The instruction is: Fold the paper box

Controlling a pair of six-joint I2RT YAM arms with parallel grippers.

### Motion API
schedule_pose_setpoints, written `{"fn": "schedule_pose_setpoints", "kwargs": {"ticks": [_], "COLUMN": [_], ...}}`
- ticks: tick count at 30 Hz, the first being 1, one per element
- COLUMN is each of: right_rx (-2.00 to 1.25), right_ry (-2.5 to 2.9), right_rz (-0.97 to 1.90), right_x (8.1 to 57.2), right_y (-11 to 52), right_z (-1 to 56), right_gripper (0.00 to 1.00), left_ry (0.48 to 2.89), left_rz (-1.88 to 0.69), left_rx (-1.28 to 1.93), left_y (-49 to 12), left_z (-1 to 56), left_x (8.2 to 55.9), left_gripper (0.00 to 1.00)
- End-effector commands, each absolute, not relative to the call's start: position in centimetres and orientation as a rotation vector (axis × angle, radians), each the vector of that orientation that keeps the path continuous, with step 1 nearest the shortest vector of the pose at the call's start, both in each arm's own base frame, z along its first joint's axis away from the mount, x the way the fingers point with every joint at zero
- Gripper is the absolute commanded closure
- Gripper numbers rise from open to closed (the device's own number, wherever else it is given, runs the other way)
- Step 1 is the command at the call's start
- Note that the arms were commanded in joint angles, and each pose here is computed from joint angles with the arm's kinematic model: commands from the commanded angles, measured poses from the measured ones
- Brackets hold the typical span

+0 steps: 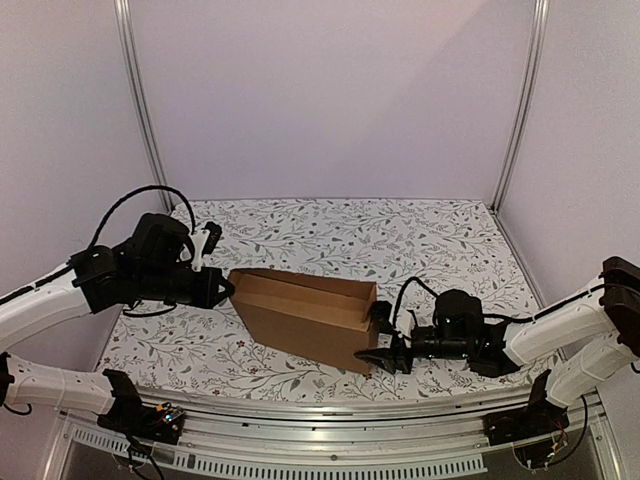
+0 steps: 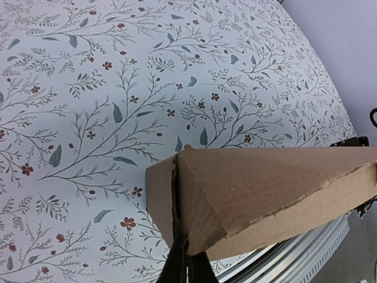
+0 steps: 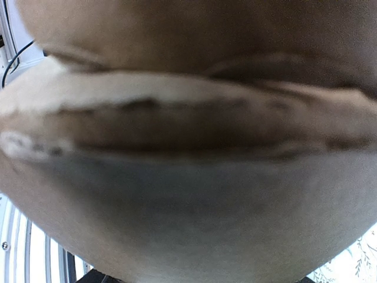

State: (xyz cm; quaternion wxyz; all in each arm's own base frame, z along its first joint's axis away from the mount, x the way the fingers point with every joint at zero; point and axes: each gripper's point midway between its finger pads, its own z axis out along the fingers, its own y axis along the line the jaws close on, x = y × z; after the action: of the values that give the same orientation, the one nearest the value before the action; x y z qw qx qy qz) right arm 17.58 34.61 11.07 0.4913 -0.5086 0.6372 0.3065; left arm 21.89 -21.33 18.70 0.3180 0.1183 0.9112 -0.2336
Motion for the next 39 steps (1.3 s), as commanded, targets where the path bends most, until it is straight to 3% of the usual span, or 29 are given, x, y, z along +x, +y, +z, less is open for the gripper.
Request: {"fn": "schedule_pose_setpoints", "kwargs": {"ticks": [1,7,12,14,20,27,34,39], "right_rx": [-1.102,-1.063,-1.016,-0.997,-0.974,-0.693,-0.689,-0.577], "right_ry": [1.621,1.634,1.657,1.661,1.72,1.875,1.89,1.942], "right_rz": [0.652,0.658,0.655,0.651,0.671,0.668,0.7,0.585], "right_x": [20.3,20.3,20.3,20.1,19.4,20.6,20.0,21.5], "right_y": [34.0,33.4,32.3,31.7,30.4,27.7,27.9,27.8], "right_z": [11.5,11.8,12.0,12.2,12.8,17.9,22.6,24.8], "right_gripper": [0.59,0.29,0.14,0.02,0.01,0.01,0.01,0.12], "left_ry": [2.613,2.571,2.568,2.573,2.572,2.567,2.564,2.548], "left_rz": [-0.499,-0.475,-0.424,-0.417,-0.438,-0.447,-0.398,-0.377], "left_rx": [0.381,0.363,0.327,0.313,0.228,0.153,0.075,-0.008], "left_y": [-19.8,-20.0,-19.9,-20.0,-20.6,-21.4,-21.7,-21.8], "left_z": [14.2,15.4,15.5,15.5,15.4,15.3,15.1,15.1], "left_x": [18.6,19.7,20.6,20.8,21.5,21.8,21.7,21.5], "left_gripper": [1.0,1.0,1.0,1.0,1.0,1.0,1.0,1.0]}}
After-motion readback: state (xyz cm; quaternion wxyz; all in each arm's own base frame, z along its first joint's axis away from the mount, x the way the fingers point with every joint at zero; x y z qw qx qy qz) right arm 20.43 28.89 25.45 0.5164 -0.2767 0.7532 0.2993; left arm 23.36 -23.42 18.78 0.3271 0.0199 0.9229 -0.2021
